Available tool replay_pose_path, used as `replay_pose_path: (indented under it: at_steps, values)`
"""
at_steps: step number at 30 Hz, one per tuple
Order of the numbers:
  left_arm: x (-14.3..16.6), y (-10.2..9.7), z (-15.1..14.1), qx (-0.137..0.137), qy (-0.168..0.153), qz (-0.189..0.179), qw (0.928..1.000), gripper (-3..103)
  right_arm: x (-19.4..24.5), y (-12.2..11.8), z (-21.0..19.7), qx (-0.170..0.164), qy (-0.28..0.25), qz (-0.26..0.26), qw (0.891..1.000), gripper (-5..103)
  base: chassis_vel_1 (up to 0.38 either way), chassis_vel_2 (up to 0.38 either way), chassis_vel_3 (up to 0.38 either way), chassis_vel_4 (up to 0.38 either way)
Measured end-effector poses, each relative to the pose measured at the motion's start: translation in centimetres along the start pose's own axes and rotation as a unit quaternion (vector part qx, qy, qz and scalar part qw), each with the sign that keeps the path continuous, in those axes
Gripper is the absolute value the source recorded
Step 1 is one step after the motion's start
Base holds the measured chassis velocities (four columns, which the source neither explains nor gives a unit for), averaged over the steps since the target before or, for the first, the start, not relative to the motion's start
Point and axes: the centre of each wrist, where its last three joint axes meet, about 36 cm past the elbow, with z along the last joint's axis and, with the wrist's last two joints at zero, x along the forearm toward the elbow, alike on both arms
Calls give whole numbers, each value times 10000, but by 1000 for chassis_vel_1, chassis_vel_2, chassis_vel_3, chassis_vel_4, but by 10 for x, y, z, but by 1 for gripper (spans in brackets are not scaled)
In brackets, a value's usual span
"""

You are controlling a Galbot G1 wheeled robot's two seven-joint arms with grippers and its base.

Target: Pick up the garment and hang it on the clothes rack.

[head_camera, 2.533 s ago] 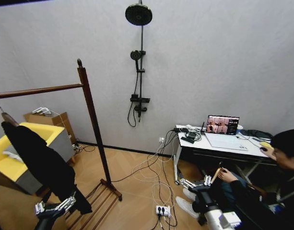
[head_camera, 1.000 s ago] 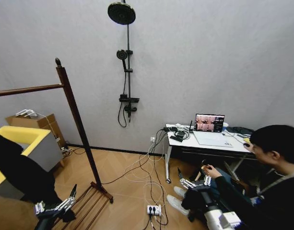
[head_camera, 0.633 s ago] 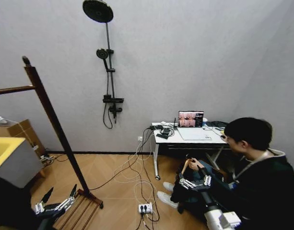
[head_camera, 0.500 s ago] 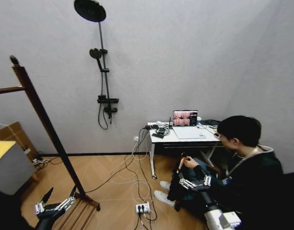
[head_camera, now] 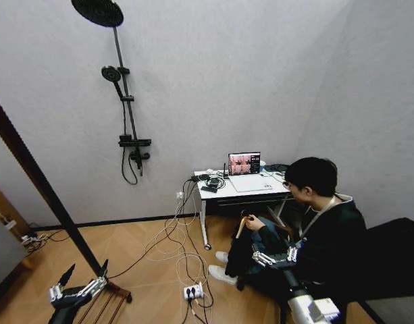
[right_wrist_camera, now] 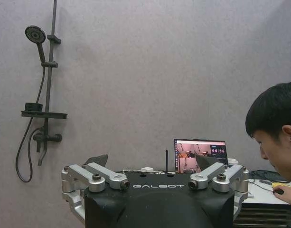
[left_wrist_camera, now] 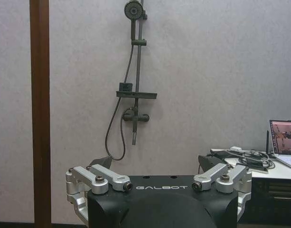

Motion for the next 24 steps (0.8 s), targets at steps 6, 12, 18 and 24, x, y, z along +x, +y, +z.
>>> replay_pose_path:
  at_steps: [6,12,18,24]
  values:
    - [0,0,0,0,1,-1,10000,100,0,0,0,-1,1,0,10000,100,203,-165,-200,176]
    - [0,0,0,0,2,-1,10000,100,0,0,0,-1,6,0,10000,100,156,-163,-168,147]
    - [0,0,0,0,1,-1,10000,100,0,0,0,-1,3,0,10000,100,9,-14,-16,9]
    - [0,0,0,0,0,-1,10000,100,0,0,0,0,-1,0,10000,100,-89,16,8,-78]
